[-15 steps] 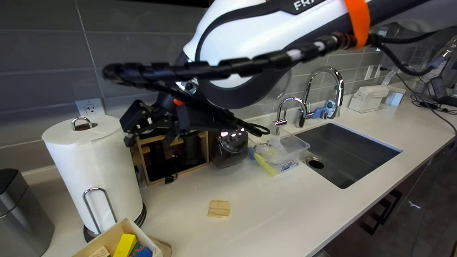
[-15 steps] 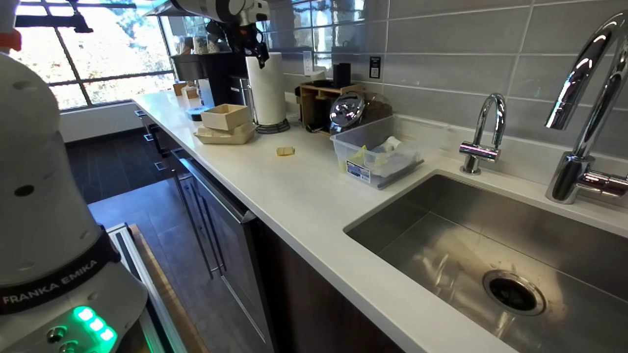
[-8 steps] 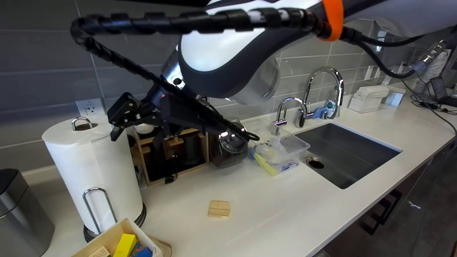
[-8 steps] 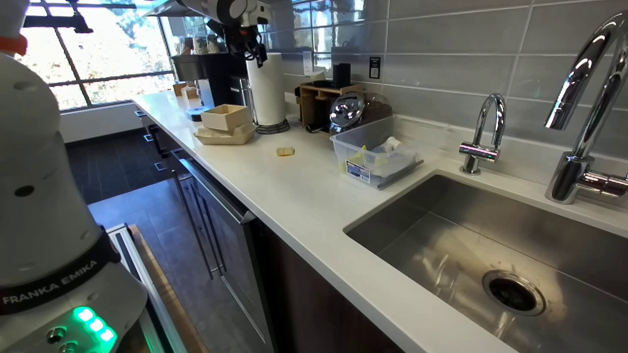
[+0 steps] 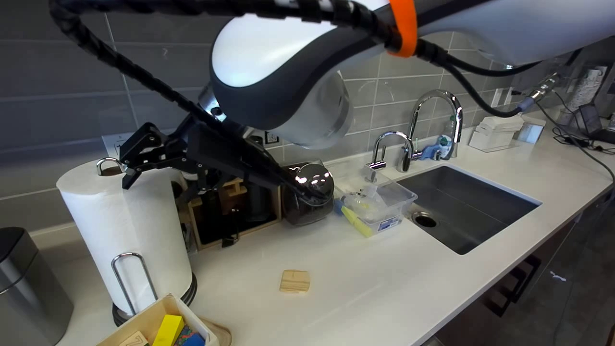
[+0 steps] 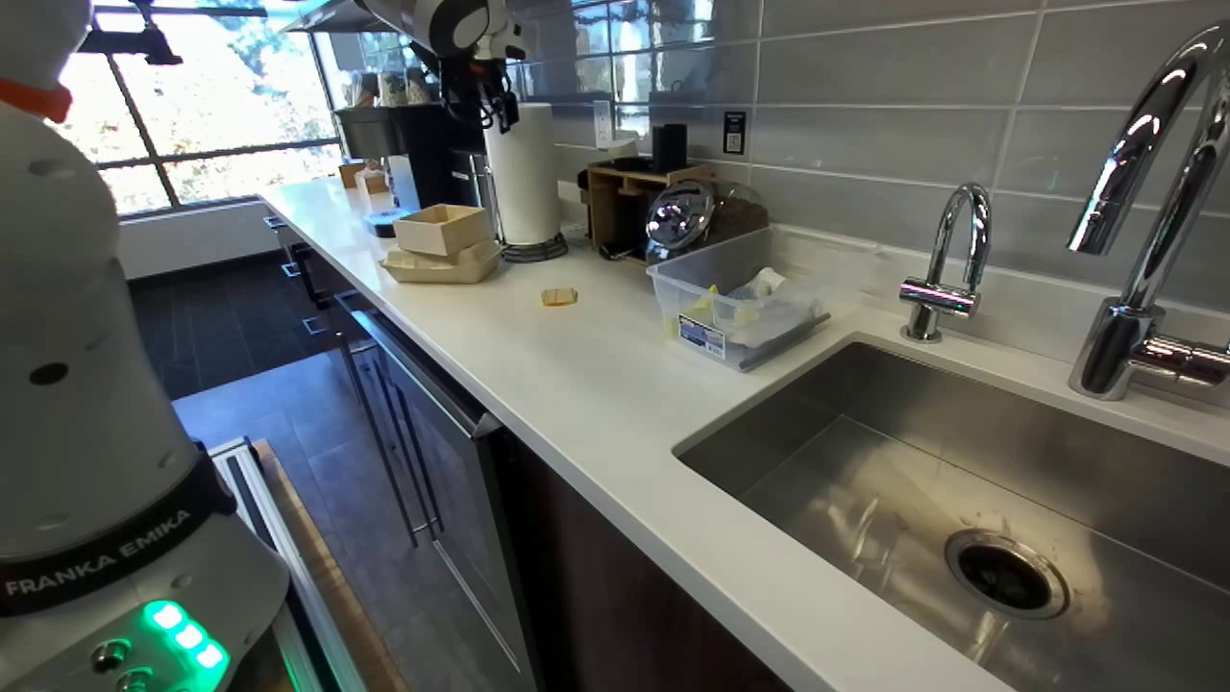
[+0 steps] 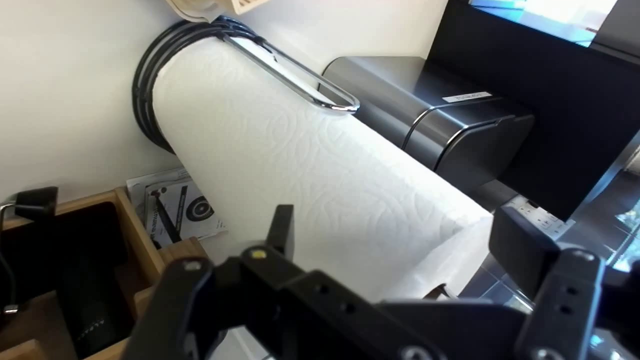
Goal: Tear one paper towel from the roll.
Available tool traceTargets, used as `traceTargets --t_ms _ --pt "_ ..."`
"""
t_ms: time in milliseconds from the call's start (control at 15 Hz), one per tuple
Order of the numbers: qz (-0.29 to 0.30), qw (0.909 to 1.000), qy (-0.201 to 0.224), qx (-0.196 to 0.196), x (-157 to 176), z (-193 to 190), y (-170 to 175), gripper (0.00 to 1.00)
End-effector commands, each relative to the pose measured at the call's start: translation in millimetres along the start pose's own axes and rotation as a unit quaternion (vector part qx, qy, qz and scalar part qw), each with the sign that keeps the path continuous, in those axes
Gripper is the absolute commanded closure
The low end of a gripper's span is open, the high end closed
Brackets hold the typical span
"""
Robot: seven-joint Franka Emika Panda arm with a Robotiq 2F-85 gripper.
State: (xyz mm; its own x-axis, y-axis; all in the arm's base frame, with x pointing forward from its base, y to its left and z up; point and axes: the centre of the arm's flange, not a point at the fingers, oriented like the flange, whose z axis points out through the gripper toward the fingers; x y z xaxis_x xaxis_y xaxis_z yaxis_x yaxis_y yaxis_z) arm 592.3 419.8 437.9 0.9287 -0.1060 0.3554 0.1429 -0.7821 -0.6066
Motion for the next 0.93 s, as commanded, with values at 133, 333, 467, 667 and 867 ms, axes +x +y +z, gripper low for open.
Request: traceTargets --t_ms 133,333,467,667,867 --pt "0.018 0.9995 0.0 0.026 18.2 30.5 -3.2 0.0" --pt "0.024 0.9992 0.0 0.03 20.7 35.7 -2.8 0.0" --pt "0.025 0.9991 -0.001 0.033 19.9 36.8 -3.2 0.0" --pt "0.017 0.9992 -0.004 0.037 13.6 32.3 -3.5 0.0" --pt "0.013 0.9992 -0.007 0.038 7.9 27.7 -4.5 0.0"
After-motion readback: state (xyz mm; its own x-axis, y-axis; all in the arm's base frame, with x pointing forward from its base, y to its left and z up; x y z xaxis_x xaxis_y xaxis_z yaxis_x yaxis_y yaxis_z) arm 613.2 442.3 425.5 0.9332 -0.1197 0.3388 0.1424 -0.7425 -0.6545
